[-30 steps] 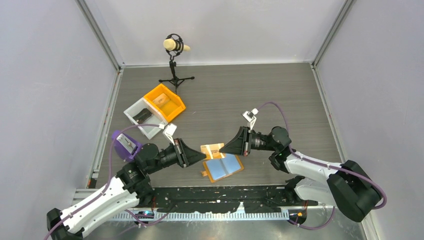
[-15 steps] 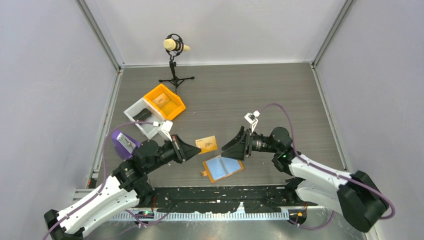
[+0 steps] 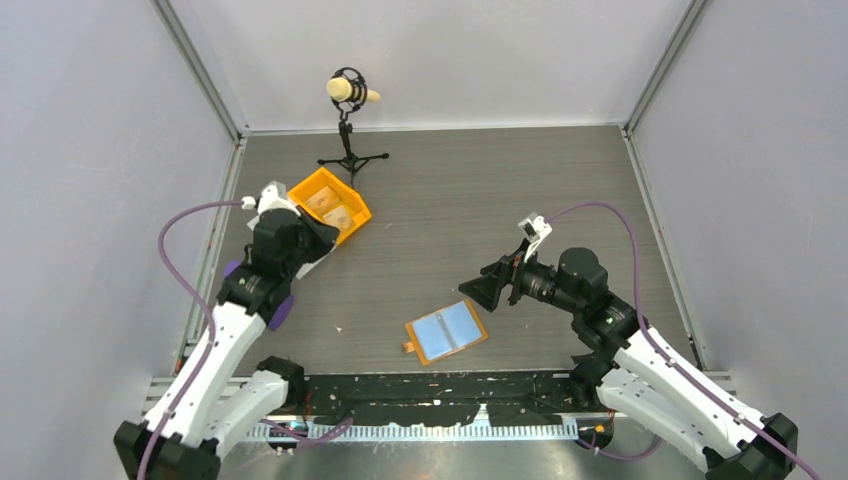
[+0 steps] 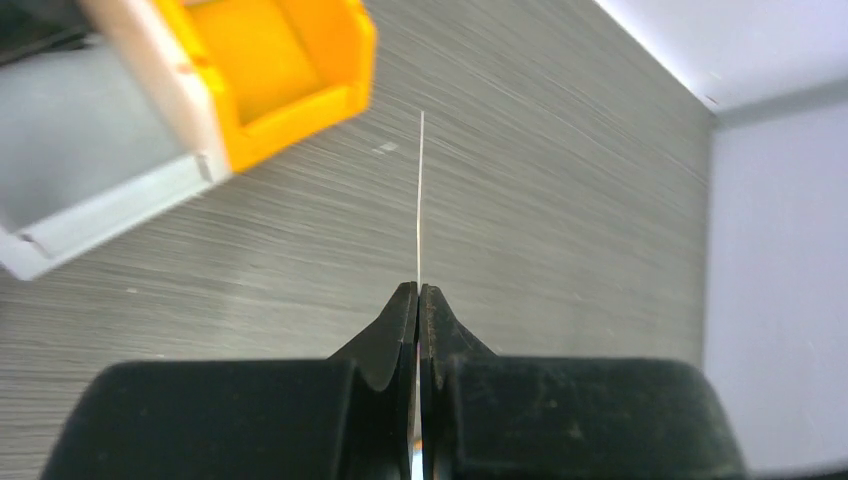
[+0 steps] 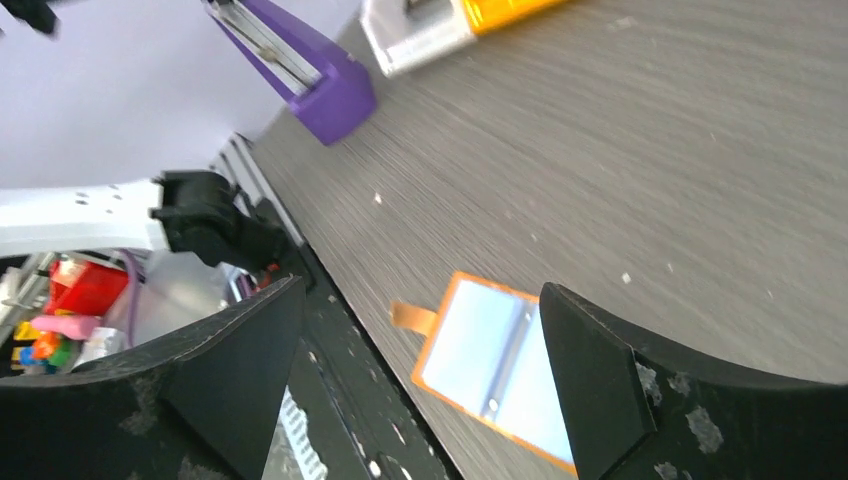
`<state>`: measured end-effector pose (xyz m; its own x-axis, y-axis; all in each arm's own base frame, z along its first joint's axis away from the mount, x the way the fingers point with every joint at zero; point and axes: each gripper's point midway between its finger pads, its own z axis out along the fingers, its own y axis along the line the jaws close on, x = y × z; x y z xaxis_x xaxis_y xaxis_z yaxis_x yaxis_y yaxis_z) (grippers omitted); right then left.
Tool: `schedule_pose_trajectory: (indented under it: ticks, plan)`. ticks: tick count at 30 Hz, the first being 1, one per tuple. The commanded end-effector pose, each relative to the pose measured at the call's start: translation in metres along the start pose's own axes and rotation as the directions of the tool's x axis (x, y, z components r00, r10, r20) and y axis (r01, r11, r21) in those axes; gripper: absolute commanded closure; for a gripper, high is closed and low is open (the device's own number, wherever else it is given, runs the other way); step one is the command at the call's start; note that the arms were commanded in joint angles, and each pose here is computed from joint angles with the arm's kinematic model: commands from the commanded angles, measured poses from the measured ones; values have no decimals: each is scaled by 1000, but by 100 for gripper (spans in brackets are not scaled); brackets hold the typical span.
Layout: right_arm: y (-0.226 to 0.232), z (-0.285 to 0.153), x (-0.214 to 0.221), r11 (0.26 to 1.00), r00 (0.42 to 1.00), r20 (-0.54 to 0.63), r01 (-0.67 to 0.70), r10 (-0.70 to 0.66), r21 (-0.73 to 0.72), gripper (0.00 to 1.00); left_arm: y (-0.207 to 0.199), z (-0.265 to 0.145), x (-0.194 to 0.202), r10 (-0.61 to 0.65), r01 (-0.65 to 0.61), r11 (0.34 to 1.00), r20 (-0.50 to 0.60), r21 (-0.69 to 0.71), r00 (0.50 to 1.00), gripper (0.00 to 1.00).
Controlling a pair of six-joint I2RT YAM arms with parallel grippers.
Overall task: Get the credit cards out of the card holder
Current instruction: Place the credit card in the storage box.
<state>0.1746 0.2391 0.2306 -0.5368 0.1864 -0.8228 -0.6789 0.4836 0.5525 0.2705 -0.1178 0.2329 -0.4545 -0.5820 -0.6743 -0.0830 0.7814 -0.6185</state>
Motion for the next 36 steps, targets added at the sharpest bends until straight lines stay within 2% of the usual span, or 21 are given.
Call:
schedule_pose_trajectory:
  ticks: [1,6,8,13,19,24,36]
  plan:
    - [-20,-12,19,993,996,-81,44,-36,105,5,22,29,-35,-25,33,993,71,-115,997,100]
    - [-17,-19,34,997,996,-91,15,-9,72,5,41,64,-67,-31,63,969,133,-238,991,100]
    - [-15,-22,33,998,997,-75,14,-9,68,5,54,80,-74,2,36,948,120,-315,993,100]
    - [-11,-31,22,996,999,-33,34,-31,80,5,65,109,-92,39,6,928,114,-372,993,100]
    - [-13,-34,17,992,997,-40,64,-60,108,5,73,143,-97,-38,66,944,93,-324,995,100]
    - [-15,-33,19,990,995,-77,72,-63,121,5,96,163,-97,-102,123,923,77,-365,992,100]
    - [-21,-33,19,985,995,-86,71,-58,159,5,116,192,-99,-148,167,907,78,-387,986,100]
